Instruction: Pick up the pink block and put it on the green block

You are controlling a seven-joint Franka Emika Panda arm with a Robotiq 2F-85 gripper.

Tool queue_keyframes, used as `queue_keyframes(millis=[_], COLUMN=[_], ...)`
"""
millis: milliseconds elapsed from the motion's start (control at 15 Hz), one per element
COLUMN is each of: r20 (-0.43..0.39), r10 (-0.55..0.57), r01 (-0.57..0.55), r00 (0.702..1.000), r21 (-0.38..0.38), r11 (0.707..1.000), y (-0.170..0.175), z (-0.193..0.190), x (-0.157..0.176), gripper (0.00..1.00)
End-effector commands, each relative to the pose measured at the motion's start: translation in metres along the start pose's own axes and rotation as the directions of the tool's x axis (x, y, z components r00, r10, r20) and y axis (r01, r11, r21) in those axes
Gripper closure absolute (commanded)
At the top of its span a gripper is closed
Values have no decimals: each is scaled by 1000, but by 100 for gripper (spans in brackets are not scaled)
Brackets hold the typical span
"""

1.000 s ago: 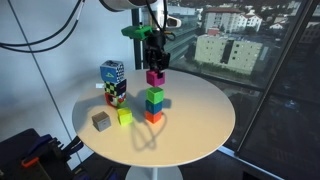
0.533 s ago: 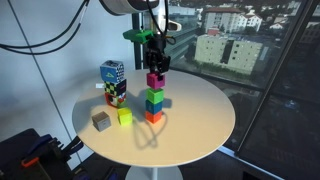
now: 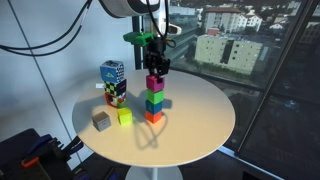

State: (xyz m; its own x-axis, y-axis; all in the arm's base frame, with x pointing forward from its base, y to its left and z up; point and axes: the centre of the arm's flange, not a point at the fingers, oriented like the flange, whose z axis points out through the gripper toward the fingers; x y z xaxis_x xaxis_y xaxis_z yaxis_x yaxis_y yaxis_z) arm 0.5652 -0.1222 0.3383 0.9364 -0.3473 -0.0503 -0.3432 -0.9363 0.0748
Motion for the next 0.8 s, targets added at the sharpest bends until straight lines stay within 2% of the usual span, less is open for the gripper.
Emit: queue_keyframes(millis=[0, 733], r20=[20, 18], r10=[12, 13], r01=[-12, -13], r00=[1000, 1000], r21=[-28, -29], r11=[1000, 999], y=[0, 1], z=[-6, 1], x=[5, 5], gripper=[70, 70])
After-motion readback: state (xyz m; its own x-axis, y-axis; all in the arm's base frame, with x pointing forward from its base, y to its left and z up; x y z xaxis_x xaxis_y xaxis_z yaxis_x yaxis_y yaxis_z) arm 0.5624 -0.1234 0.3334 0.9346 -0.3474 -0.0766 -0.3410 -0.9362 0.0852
